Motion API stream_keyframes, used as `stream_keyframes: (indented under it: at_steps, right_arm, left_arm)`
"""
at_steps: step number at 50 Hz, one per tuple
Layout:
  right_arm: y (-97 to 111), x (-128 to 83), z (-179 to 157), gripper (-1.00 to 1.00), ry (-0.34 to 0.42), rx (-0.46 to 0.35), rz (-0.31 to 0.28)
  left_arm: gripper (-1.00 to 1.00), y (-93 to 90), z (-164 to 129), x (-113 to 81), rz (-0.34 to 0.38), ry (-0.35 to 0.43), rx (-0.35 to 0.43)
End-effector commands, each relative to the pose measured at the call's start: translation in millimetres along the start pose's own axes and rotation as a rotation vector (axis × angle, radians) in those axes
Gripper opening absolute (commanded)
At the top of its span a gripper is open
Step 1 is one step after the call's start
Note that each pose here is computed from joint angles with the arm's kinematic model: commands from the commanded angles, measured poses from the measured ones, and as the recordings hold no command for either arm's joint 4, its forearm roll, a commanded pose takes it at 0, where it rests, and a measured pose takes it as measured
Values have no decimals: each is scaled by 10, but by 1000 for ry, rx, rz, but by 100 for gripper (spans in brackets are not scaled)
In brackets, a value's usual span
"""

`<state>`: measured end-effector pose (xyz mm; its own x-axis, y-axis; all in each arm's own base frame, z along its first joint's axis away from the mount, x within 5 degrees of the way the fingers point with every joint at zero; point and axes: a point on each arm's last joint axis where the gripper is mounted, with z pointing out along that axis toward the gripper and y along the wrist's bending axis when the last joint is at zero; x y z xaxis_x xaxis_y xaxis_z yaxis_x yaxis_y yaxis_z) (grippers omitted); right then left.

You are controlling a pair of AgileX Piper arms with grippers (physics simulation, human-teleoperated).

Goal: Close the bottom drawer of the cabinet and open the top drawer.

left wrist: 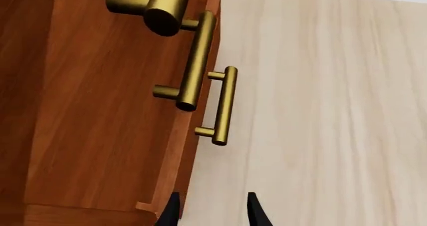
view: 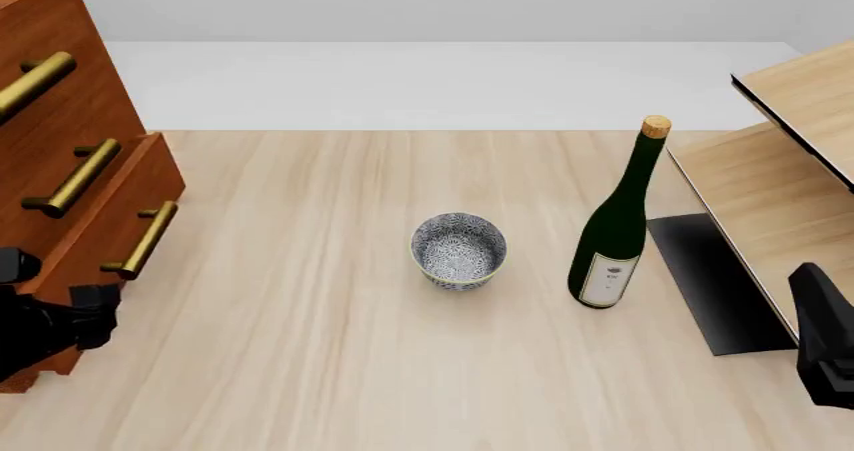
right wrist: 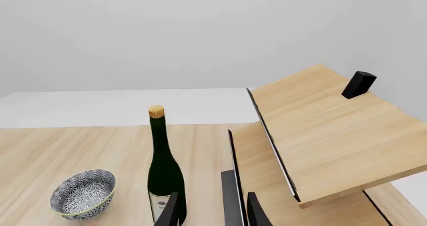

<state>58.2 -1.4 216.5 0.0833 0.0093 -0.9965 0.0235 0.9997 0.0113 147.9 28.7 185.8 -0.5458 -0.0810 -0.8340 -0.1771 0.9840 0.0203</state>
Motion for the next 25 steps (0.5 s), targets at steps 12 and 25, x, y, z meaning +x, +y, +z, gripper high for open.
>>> stream_keyframes:
  at_steps: [12,25]
  right_arm:
    - [0,3,3,100,0,0,-2]
    - [0,3,-3,100,-1,-1,-3]
  left_arm:
    - [100,153,59,82,12,1,-85]
    - [100,223,-2,102,7,-20,-132]
